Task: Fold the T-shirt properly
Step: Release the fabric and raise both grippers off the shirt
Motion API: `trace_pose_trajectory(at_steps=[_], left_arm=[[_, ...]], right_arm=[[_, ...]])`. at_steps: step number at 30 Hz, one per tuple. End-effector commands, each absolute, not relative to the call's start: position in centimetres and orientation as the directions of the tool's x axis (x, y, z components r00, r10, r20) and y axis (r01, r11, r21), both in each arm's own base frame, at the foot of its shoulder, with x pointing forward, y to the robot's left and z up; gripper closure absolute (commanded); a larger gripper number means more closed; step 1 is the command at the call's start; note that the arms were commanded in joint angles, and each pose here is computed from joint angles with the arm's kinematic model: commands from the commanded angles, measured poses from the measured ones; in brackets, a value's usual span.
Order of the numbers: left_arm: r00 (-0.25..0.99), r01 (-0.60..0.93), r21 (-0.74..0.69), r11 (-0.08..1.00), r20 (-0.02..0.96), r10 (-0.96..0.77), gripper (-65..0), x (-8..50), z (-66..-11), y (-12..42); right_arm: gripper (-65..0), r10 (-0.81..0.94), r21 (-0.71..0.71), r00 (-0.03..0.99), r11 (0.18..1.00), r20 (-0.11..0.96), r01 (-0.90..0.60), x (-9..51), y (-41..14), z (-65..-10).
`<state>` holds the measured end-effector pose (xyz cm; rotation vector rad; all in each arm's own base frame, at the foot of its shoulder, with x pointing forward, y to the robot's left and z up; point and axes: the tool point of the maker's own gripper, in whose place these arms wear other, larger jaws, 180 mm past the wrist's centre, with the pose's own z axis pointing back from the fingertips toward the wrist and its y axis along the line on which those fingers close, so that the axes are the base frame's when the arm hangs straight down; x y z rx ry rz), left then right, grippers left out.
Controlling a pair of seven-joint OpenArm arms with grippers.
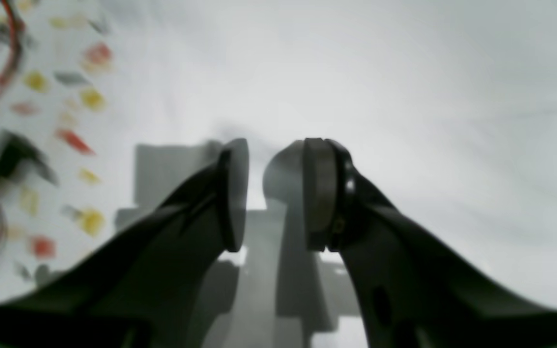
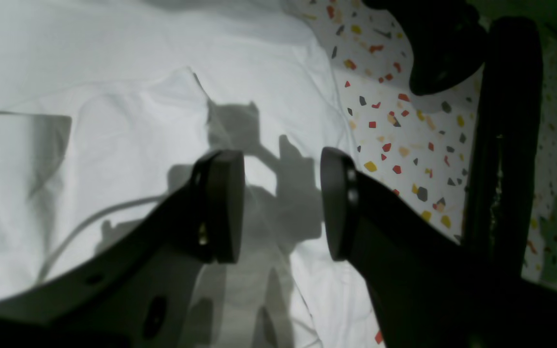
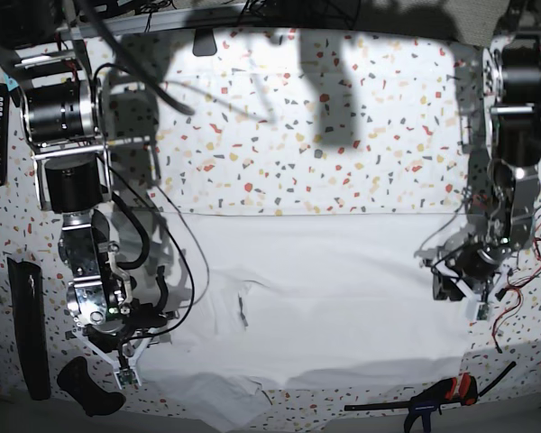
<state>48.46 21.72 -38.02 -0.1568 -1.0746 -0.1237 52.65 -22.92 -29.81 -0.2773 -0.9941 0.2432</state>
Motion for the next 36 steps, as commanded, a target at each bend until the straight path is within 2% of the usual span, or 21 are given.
trace_pose_trajectory(at_steps=[1, 4, 8, 10, 15, 23, 26, 29, 36], left_arm=[[0.405, 0.171, -0.065, 0.983, 0.914, -0.010, -18.5, 50.4, -35.4, 22.2], [0.378, 0.147, -0.065, 0.987, 0.926, 0.004, -18.5, 51.6, -34.4, 23.1], [0.381, 0.073, 0.080, 0.994, 0.919, -0.102, -18.5, 52.4, -33.9, 26.1], [0.394, 0.067, 0.065, 0.996, 0.915, -0.086, -18.5, 52.2, -33.7, 27.1], [0.351, 0.308, -0.147, 0.940, 0.936, 0.031, -18.4, 49.9, -31.8, 23.8], [0.334, 0.401, -0.099, 0.911, 0.941, -0.045, -18.4, 45.4, -33.1, 20.9], [0.368, 0.427, -0.015, 0.904, 0.916, -0.158, -18.4, 44.2, -35.4, 21.0], [0.396, 0.346, 0.033, 0.938, 0.901, -0.178, -18.4, 44.4, -36.5, 22.9], [0.420, 0.319, 0.010, 0.948, 0.895, -0.151, -18.4, 44.7, -37.3, 23.1]], right_arm=[[-25.7, 0.323, -0.343, 0.465, 0.938, 0.824, -0.045, 54.0, -23.2, -26.8], [-25.7, 0.323, -0.343, 0.465, 0.938, 0.824, -0.045, 54.0, -23.2, -26.8], [-25.7, 0.323, -0.343, 0.466, 0.938, 0.824, -0.045, 54.0, -23.2, -26.8], [-25.7, 0.323, -0.343, 0.465, 0.938, 0.824, -0.045, 54.0, -23.2, -26.8], [-25.7, 0.324, -0.343, 0.463, 0.938, 0.825, -0.045, 54.0, -23.2, -26.8], [-25.7, 0.323, -0.343, 0.469, 0.938, 0.822, -0.045, 54.0, -23.3, -26.9], [-25.7, 0.323, -0.343, 0.469, 0.938, 0.822, -0.045, 54.0, -23.2, -26.8], [-25.7, 0.322, -0.342, 0.469, 0.939, 0.822, -0.045, 54.0, -23.2, -26.9], [-25.7, 0.322, -0.342, 0.468, 0.939, 0.823, -0.045, 54.0, -23.2, -26.8]])
